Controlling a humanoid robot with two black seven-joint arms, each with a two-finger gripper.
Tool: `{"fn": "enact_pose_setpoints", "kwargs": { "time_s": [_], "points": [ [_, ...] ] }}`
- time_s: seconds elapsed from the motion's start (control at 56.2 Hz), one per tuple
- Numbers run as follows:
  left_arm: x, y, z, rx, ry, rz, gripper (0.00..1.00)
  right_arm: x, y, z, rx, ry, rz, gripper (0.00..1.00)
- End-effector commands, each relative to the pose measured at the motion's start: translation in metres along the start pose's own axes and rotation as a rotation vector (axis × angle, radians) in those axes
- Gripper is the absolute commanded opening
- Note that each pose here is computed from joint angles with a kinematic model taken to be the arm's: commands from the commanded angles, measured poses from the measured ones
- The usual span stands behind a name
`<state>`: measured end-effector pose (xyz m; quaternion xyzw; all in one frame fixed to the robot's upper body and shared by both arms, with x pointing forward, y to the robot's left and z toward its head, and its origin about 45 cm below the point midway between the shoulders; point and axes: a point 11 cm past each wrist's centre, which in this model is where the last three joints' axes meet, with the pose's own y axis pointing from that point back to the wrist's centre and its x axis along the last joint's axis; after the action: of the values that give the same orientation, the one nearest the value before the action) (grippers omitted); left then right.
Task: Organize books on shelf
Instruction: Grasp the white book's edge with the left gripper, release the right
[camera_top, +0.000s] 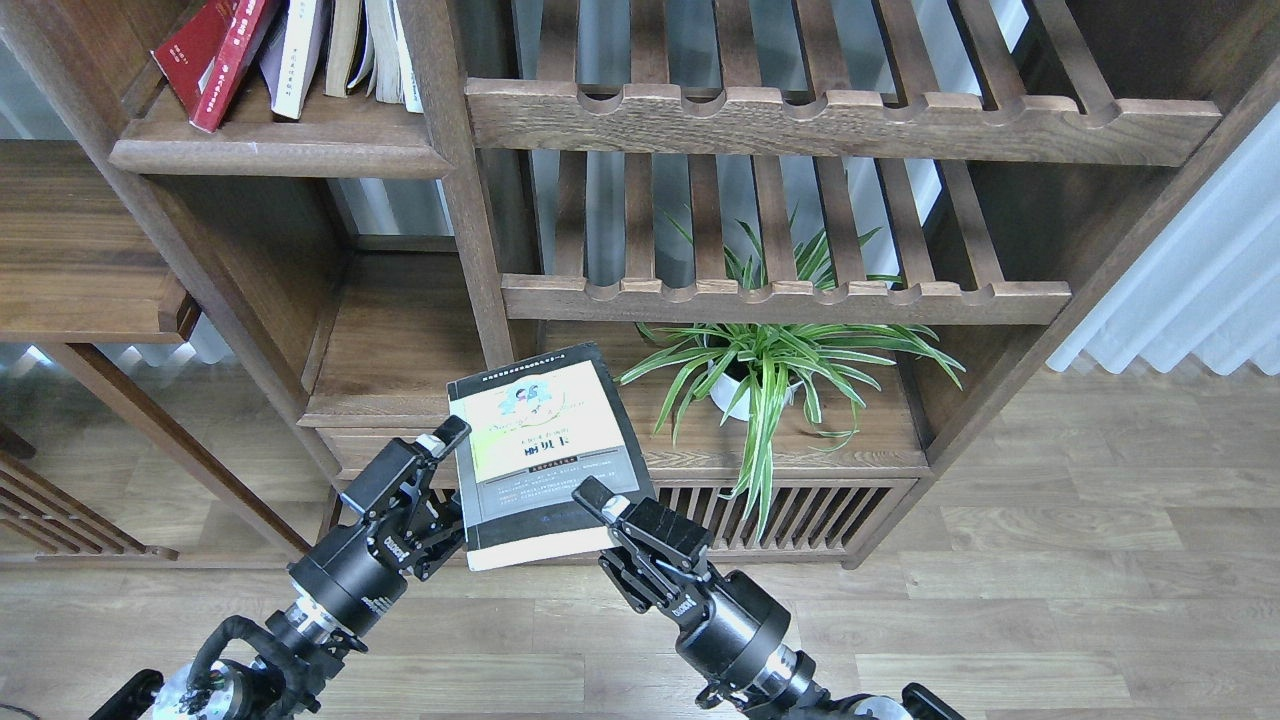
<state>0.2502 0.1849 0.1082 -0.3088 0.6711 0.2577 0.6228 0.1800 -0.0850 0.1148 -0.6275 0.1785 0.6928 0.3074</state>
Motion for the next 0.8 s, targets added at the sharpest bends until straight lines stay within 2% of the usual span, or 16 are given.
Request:
{"fn": "enact_pose_setpoints", "kwargs": {
  "time_s": [0.0, 0.107, 0.142, 0.196, 0.409, 0.605, 0.783],
  "points": [
    [-0.011, -0.013, 0.002, 0.005, -0.011, -0.038, 0.83, 0.001, 0.001, 0.002, 0.000, -0.004, 0.003, 0.29],
    [-0.016, -0.018, 0.006, 0.006, -0.022, -0.046, 0.73, 0.001, 0.001, 0.002, -0.001, -0.005, 0.002, 0.29],
    [-0.016, -0.018, 0.008, 0.003, -0.022, -0.044, 0.64, 0.001, 0.001, 0.002, -0.001, -0.005, 0.002, 0.29],
    [-0.017, -0.018, 0.009, 0.000, -0.022, -0.044, 0.56, 0.002, 0.002, 0.002, 0.000, -0.006, 0.005, 0.29],
    [-0.014, -0.015, 0.008, -0.002, -0.008, -0.018, 0.45, 0.002, 0.002, 0.001, 0.003, -0.006, 0.005, 0.30],
    [-0.016, -0.013, 0.011, -0.006, -0.015, -0.022, 0.27, 0.003, 0.004, 0.002, 0.006, -0.010, 0.008, 0.31],
    [-0.022, -0.015, 0.010, 0.002, -0.026, -0.038, 0.18, 0.002, 0.004, 0.001, 0.009, -0.007, 0.008, 0.31]
  ]
}}
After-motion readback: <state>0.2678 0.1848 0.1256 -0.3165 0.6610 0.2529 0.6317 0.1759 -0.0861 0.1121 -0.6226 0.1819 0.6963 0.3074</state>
